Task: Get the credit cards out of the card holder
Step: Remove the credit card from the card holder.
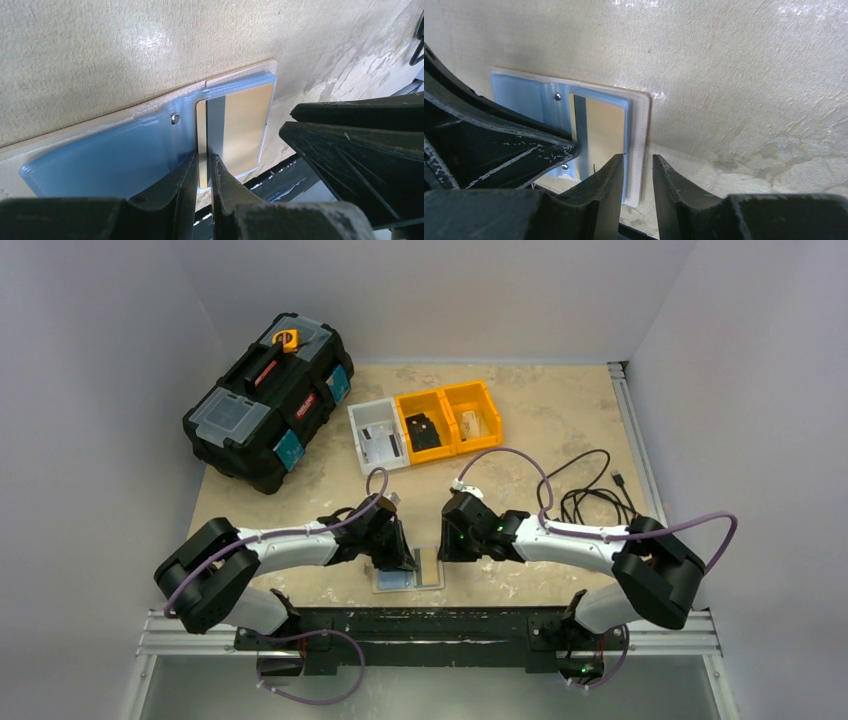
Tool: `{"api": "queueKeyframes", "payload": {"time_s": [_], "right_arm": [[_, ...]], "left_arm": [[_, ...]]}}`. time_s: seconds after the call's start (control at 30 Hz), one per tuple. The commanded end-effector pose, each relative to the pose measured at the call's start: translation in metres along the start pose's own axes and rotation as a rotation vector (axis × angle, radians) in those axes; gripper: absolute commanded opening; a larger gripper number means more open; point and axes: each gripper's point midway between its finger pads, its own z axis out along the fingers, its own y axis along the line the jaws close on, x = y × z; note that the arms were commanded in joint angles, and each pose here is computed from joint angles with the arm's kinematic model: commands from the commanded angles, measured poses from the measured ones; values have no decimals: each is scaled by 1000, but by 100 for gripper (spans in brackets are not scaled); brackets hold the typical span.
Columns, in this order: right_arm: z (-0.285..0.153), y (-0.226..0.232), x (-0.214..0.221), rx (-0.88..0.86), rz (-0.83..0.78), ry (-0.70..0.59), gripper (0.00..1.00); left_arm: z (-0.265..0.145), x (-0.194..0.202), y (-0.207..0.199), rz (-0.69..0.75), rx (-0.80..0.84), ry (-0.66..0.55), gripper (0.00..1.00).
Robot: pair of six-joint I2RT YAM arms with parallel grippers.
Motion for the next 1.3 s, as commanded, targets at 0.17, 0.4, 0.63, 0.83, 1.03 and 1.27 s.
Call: {"api": "queueKeyframes", "payload": {"time_s": [0.17,0.4,0.63,0.83,1.03,1.27], "right_arm": [[0,13,-9,-31,-20,-28,27],[15,15,-4,-26,-34,1,23],[21,19,6,-19,-64,26,19],[25,16,15,2,-71,44,16],[21,16,17,-4,-61,52,14],[6,11,6,17,-32,-1,21]], "left_arm": [[-1,3,9,-17,-14,-5,16],[1,5,11,-18,-13,-1,16],[4,6,8,-17,6,4,16],[6,8,7,-28,19,16,16],[4,8,7,-32,24,16,14],[5,5,4,-33,44,3,6]]}}
